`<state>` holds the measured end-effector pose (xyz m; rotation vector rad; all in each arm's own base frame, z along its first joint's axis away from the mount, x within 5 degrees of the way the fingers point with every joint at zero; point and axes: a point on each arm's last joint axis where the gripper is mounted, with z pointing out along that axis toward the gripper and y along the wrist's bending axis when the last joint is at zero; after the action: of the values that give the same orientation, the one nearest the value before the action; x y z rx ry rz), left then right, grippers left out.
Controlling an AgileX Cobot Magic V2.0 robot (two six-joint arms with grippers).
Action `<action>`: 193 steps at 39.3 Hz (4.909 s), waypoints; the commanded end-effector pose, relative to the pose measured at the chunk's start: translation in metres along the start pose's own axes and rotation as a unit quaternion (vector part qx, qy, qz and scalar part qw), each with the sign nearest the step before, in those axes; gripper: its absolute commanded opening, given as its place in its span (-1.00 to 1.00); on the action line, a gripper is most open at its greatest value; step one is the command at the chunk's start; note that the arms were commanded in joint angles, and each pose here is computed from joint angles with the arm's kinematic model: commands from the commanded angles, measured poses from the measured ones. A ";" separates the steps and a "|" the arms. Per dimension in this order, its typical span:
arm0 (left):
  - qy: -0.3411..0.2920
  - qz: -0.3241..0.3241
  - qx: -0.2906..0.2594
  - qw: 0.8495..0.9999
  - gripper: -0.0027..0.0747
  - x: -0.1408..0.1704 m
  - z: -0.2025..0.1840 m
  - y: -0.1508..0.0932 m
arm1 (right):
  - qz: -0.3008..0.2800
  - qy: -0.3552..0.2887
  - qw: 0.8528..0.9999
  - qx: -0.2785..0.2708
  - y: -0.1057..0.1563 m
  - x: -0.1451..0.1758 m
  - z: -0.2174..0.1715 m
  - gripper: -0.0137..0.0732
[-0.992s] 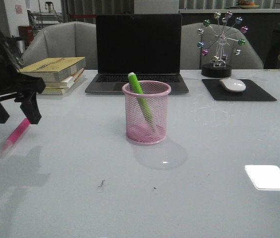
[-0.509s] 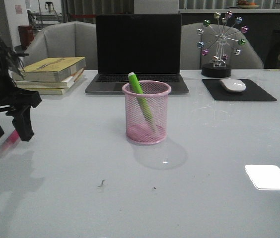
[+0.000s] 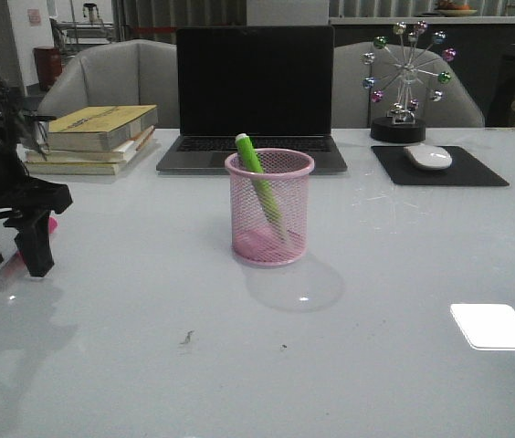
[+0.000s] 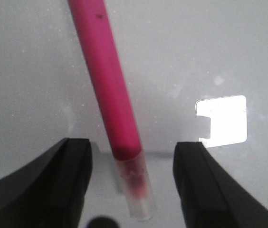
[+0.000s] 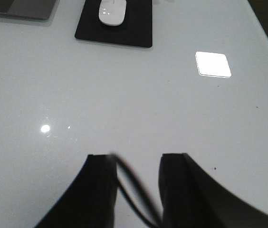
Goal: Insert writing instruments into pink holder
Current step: 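Lower the left gripper onto the pink marker and close it, then lift the pink marker upright with the left gripper toward the holder, then lower the pink marker into the holder and open the left gripper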
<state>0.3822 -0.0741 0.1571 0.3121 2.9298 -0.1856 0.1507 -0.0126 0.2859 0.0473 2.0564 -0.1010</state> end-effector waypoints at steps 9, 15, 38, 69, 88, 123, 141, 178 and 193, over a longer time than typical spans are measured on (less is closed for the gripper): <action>-0.003 -0.002 0.005 1.000 -0.12 -0.002 -0.006 -0.004 | -0.008 -0.050 0.999 0.003 -0.001 -0.015 -0.004 0.14; 0.009 -0.002 0.007 1.000 -0.41 0.000 -0.002 -0.004 | -0.008 -0.050 0.999 0.003 -0.001 -0.015 -0.004 0.14; -0.081 0.000 0.017 0.997 -0.69 -0.027 -0.031 -0.012 | -0.008 -0.050 0.999 0.003 -0.001 -0.015 -0.004 0.14; -0.578 0.106 0.136 0.797 -0.68 -0.059 -0.214 -0.184 | -0.008 -0.050 0.999 0.003 -0.001 -0.015 -0.004 0.14; -0.672 0.080 0.164 0.718 -0.67 -0.018 -0.143 -0.225 | -0.008 -0.050 0.999 0.003 -0.001 -0.015 -0.004 0.14; -0.625 0.082 0.193 0.752 -0.67 0.006 -0.034 -0.218 | -0.008 -0.050 0.999 0.003 -0.001 -0.015 -0.004 0.14; -0.603 0.092 0.193 0.768 -0.64 0.018 -0.021 -0.214 | -0.008 -0.050 0.999 0.003 -0.001 -0.015 -0.004 0.14; -0.637 0.106 0.207 0.735 -0.05 0.017 -0.066 -0.212 | -0.008 -0.050 0.999 0.003 -0.001 -0.015 -0.004 0.14; -0.642 0.092 0.138 0.748 -0.13 0.015 -0.154 -0.155 | -0.008 -0.050 0.999 0.003 -0.001 -0.015 -0.004 0.14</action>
<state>0.3139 -0.2165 0.2749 0.3472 1.6043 -0.5571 0.1506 -0.0126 0.2858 0.0474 2.0579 -0.1012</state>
